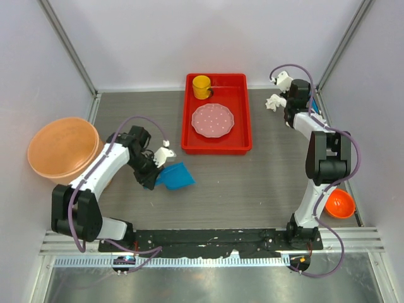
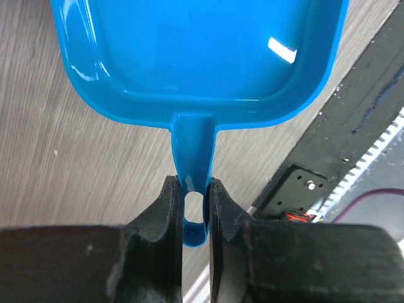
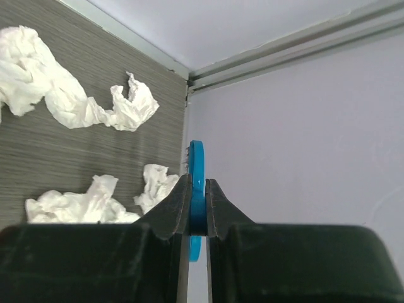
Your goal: Sweep away the paper scraps from the table
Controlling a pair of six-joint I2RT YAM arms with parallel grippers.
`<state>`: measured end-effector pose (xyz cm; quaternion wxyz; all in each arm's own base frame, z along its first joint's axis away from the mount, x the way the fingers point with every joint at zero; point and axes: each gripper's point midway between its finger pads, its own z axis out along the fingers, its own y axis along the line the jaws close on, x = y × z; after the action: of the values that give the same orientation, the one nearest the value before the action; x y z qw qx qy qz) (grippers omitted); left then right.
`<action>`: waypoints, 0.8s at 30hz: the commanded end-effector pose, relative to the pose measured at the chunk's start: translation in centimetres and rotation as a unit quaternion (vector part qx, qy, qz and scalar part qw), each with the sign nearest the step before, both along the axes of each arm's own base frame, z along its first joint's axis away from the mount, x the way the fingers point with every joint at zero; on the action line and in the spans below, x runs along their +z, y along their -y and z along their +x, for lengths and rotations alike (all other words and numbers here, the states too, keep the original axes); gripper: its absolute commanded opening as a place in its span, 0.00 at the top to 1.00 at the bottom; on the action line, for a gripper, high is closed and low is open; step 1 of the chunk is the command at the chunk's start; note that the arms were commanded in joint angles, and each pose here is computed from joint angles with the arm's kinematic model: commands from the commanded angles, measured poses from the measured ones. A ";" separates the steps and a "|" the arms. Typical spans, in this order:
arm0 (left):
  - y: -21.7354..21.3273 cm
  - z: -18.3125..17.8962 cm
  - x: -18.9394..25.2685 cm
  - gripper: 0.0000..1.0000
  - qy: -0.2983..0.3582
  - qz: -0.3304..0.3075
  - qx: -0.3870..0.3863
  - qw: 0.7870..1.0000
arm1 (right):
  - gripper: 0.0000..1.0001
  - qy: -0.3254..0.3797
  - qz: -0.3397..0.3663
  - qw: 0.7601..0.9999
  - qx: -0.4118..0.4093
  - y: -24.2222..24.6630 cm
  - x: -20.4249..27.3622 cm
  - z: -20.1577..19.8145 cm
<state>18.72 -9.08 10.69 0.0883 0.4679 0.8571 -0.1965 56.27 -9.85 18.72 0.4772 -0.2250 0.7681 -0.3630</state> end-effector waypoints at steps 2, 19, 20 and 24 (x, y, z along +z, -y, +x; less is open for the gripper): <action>1.6 1.7 -2.8 1.00 0.032 0.031 -0.024 0.999 | 0.99 0.024 -0.095 0.995 0.030 1.3 3.4 0.0; 3.0 2.4 -3.6 1.00 0.062 0.013 -0.040 0.997 | 0.99 -0.072 -0.005 0.989 0.128 -9.7 -5.8 -8.3; 3.0 2.5 -3.6 1.00 0.066 0.013 -0.040 0.997 | 0.99 -0.082 0.004 0.988 0.131 -10.9 -5.7 -9.3; 2.7 2.0 -3.2 1.00 0.076 0.012 -0.047 0.996 | 0.99 -0.096 0.034 0.989 0.111 -13.8 -6.0 -13.0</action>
<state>20.26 -11.67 6.39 0.1008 0.5089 0.8392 -0.1628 46.79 2.02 12.29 0.4459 -0.3719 0.7641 -0.2810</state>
